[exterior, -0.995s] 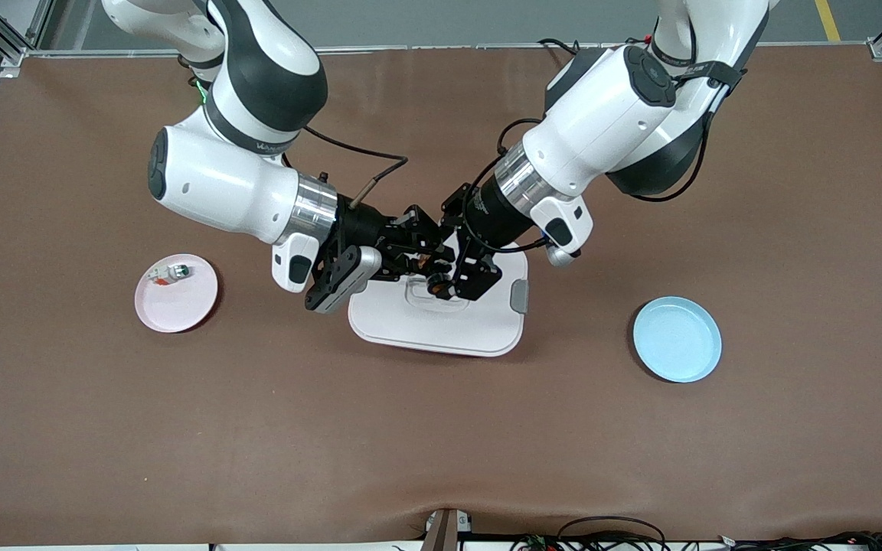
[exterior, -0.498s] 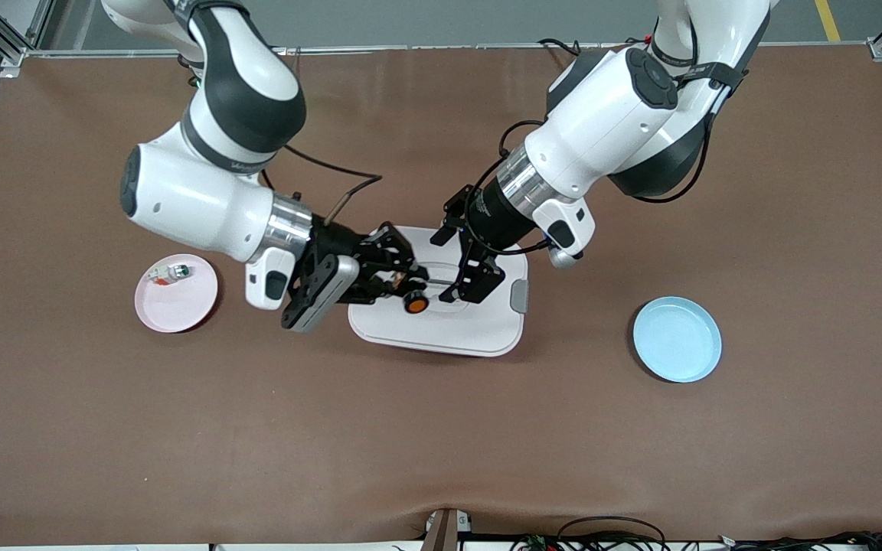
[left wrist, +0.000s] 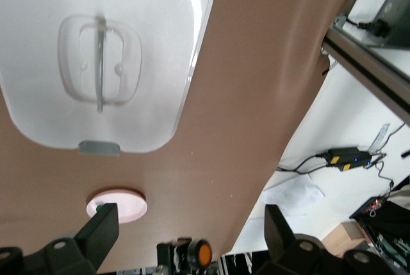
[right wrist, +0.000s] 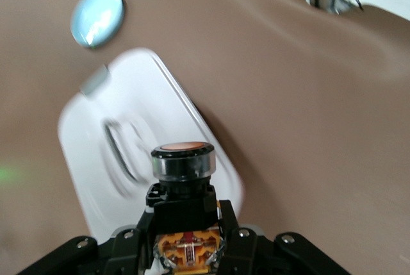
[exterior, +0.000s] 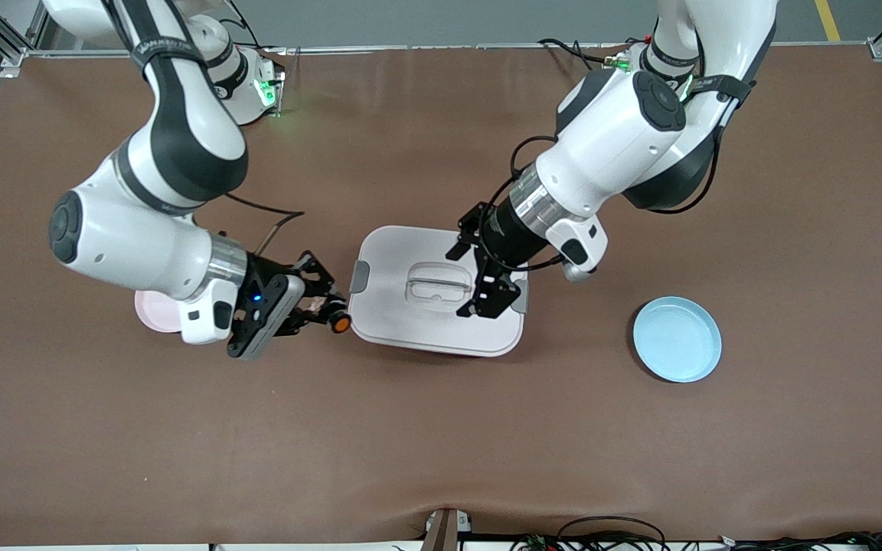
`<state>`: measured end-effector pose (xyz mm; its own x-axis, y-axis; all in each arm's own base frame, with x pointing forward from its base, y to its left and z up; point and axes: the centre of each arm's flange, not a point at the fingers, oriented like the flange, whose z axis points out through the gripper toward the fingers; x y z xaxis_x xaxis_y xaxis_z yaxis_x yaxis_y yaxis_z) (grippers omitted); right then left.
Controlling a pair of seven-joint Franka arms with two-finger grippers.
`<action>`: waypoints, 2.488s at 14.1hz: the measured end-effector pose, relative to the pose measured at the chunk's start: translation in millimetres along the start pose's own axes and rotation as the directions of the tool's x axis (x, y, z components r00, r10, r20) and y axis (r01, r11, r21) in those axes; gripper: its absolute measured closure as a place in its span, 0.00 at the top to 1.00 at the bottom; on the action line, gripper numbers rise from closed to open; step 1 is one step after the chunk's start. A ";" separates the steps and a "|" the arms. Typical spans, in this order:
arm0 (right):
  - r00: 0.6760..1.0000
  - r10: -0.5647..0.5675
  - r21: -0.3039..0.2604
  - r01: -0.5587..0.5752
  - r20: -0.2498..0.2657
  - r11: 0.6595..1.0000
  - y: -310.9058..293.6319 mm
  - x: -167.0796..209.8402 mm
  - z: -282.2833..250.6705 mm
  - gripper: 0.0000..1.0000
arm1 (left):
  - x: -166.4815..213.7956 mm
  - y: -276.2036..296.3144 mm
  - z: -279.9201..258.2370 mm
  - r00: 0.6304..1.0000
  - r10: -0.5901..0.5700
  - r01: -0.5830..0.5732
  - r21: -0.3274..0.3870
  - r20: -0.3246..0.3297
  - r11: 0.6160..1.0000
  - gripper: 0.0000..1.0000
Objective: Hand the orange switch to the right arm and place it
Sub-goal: 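Pull the switch away with the right gripper while the left gripper opens, then lower the switch onto the pink plate with the right gripper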
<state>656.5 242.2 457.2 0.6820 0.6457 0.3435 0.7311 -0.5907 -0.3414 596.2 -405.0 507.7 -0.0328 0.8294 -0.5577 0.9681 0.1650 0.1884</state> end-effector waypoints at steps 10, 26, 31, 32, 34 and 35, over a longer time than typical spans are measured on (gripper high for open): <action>0.878 -0.275 -0.109 0.341 0.392 0.934 39.7 -51.8 3.2 0.41 | 92.4 46.1 -1.4 0.990 -0.105 0.104 -0.008 -0.097 0.995 1.00; 0.739 -0.436 -0.101 0.557 0.514 0.825 86.8 -207.9 60.0 0.41 | 252.0 45.6 -26.8 0.919 0.278 -0.253 0.124 -0.280 0.959 1.00; 0.732 -0.426 -0.150 0.576 0.532 0.804 127.3 -276.3 58.8 0.41 | 282.9 43.4 -46.8 0.716 0.661 -0.613 0.249 -0.226 0.750 1.00; 0.731 -0.429 -0.157 0.582 0.530 0.798 135.8 -287.1 53.6 0.41 | 288.8 42.5 -49.0 0.667 0.715 -0.664 0.270 -0.209 0.698 1.00; 0.733 -0.430 -0.171 0.587 0.528 0.791 148.1 -309.0 48.4 0.41 | 300.4 41.1 -53.8 0.556 0.812 -0.750 0.314 -0.177 0.582 1.00; 0.733 -0.431 -0.176 0.590 0.527 0.788 151.5 -318.3 48.7 0.41 | 305.3 40.2 -56.6 0.485 0.858 -0.786 0.346 -0.167 0.512 1.00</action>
<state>549.3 -29.3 253.5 0.1756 0.9825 -0.0622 0.9815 -0.1699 0.0878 611.0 -114.9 390.7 0.7735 0.6332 0.0264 0.6072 -0.7525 0.2551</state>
